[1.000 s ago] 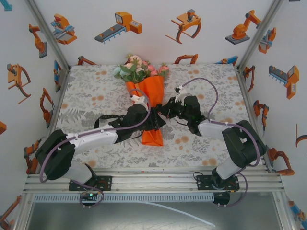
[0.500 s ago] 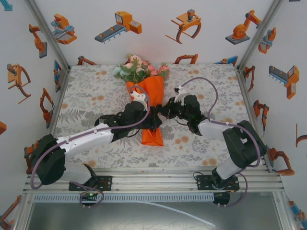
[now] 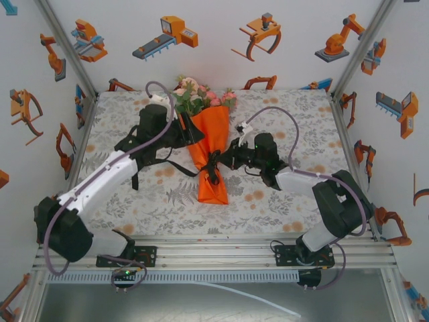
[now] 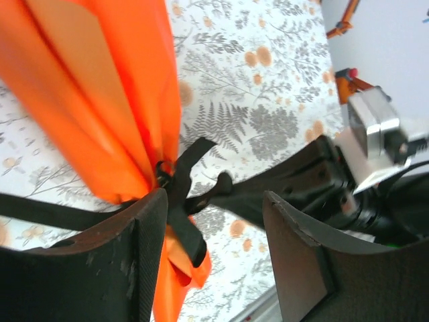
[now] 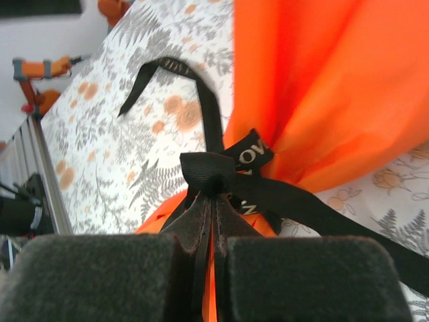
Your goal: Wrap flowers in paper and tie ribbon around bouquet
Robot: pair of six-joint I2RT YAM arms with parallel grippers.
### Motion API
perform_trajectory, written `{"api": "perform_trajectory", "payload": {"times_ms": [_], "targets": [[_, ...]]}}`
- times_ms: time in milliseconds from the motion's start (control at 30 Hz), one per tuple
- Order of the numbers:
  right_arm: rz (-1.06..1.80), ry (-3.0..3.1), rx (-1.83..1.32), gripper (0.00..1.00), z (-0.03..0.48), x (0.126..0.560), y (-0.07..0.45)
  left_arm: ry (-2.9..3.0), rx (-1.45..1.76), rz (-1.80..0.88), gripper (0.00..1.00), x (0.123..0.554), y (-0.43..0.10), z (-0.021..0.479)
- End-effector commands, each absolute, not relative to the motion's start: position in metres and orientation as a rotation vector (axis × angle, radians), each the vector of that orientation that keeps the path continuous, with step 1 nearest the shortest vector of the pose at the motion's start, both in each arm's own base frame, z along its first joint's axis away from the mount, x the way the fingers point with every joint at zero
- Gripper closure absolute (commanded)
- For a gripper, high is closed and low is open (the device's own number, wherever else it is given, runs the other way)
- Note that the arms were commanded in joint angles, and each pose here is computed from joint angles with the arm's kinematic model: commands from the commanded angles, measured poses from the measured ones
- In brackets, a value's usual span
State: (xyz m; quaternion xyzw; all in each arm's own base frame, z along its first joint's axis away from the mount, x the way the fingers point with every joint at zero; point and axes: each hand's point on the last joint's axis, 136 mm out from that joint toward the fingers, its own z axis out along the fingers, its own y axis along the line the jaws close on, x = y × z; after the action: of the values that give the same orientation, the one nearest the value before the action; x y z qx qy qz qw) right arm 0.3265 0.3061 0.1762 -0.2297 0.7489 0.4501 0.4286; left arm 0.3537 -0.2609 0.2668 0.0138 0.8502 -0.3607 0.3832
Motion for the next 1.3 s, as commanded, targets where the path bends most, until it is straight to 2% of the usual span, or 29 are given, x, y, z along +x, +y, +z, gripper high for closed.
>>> {"api": "perform_trajectory", "payload": {"times_ms": [0, 133, 233, 300, 433, 733, 867, 900, 1000, 1033, 1167, 1267], "targets": [[1.133, 1.781, -0.729, 1.00, 0.201, 0.314, 0.325, 2.330, 0.071, -1.157, 0.47, 0.331, -0.289, 0.239], [1.128, 1.797, -0.774, 1.00, 0.199, 0.310, 0.335, 2.307, 0.035, -1.270, 0.48, 0.333, -0.301, 0.236], [1.133, 1.797, -0.761, 1.00, 0.199, 0.313, 0.336, 2.377, 0.032, -1.101, 0.49, 0.337, -0.287, 0.214], [1.141, 1.797, -0.758, 1.00, 0.198, 0.314, 0.338, 2.420, 0.052, -1.008, 0.53, 0.335, -0.278, 0.202], [1.165, 1.806, -0.752, 1.00, 0.195, 0.315, 0.341, 2.424, 0.101, -1.118, 0.55, 0.328, -0.291, 0.197], [1.175, 1.803, -0.752, 1.00, 0.197, 0.314, 0.341, 2.496, 0.071, -1.107, 0.66, 0.335, -0.297, 0.174], [1.176, 1.806, -0.754, 1.00, 0.195, 0.313, 0.341, 2.499, 0.058, -1.093, 0.76, 0.336, -0.295, 0.172], [1.176, 1.808, -0.753, 1.00, 0.195, 0.313, 0.341, 2.498, 0.059, -1.093, 0.79, 0.336, -0.295, 0.172], [1.174, 1.805, -0.755, 1.00, 0.196, 0.314, 0.341, 2.494, 0.061, -1.089, 0.99, 0.335, -0.294, 0.173], [1.175, 1.803, -0.754, 1.00, 0.197, 0.314, 0.341, 2.491, 0.058, -1.085, 1.00, 0.336, -0.293, 0.174], [1.136, 1.838, -0.705, 0.81, 0.198, 0.315, 0.333, 2.468, 0.035, -1.045, 1.00, 0.338, -0.284, 0.177], [1.007, 1.958, -0.549, 0.75, 0.194, 0.320, 0.309, 2.457, 0.031, -1.034, 1.00, 0.338, -0.280, 0.179]]}}
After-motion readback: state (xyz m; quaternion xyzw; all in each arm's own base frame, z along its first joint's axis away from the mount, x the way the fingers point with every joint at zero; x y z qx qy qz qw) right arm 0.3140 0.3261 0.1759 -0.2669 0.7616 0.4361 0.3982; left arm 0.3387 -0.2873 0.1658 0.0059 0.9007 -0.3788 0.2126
